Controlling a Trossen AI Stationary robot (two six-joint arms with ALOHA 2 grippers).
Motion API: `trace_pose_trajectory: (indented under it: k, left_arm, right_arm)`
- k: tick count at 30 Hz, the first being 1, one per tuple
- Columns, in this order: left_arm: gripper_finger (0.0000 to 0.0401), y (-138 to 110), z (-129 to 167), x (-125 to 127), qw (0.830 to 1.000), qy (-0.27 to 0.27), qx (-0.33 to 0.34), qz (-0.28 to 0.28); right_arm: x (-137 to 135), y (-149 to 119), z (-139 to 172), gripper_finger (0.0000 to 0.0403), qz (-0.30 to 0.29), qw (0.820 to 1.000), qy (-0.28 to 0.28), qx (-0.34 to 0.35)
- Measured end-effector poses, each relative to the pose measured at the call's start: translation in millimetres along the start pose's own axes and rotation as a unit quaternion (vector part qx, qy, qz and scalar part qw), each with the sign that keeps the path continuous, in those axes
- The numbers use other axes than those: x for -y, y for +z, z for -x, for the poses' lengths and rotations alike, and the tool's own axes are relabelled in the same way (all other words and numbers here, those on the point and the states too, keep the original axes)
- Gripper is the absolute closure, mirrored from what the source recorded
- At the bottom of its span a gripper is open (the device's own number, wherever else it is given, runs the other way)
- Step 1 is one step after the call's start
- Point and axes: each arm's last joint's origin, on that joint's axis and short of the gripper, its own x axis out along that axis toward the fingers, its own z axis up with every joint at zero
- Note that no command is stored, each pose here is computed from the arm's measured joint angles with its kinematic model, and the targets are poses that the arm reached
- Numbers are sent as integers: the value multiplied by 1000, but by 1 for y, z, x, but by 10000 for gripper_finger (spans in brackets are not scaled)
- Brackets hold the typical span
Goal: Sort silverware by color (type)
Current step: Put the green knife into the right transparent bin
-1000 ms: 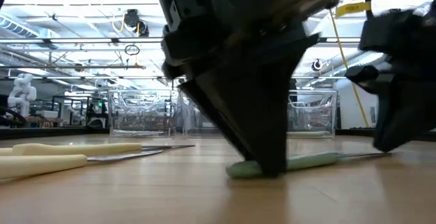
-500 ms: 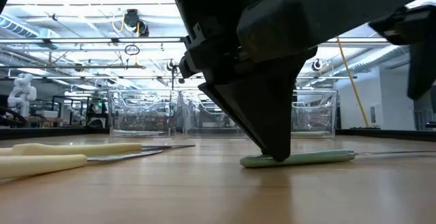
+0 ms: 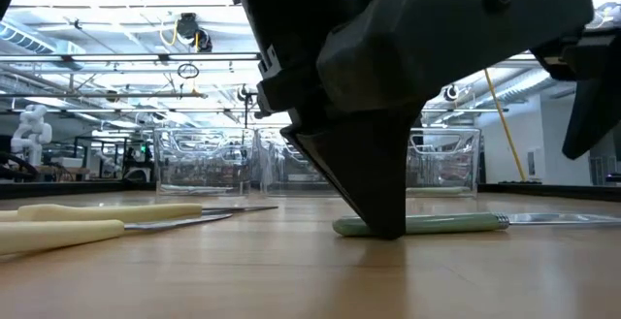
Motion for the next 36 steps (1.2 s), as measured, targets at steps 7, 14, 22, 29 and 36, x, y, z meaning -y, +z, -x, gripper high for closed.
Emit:
trace_pose_trajectory:
  k: [7, 14, 22, 29, 36]
  left_arm:
    - [395, 1, -1, -1, 1000, -1, 1, 1]
    - [395, 2, -1, -1, 1000, -1, 4, -4]
    - [395, 2, -1, -1, 1000, -1, 8, -5]
    - [395, 3, -1, -1, 1000, -1, 8, -3]
    - [395, 3, -1, -1, 1000, -1, 9, -2]
  right_arm:
    - [3, -10, -6, 252, -20, 1000, -8, -12]
    - [14, -24, -16, 252, -86, 995, -29, -39]
    - [22, -30, -24, 252, -160, 985, -7, -64]
    - [19, -23, -26, 252, -185, 980, 58, -54]
    - [16, -21, -25, 252, -189, 977, 86, -53]
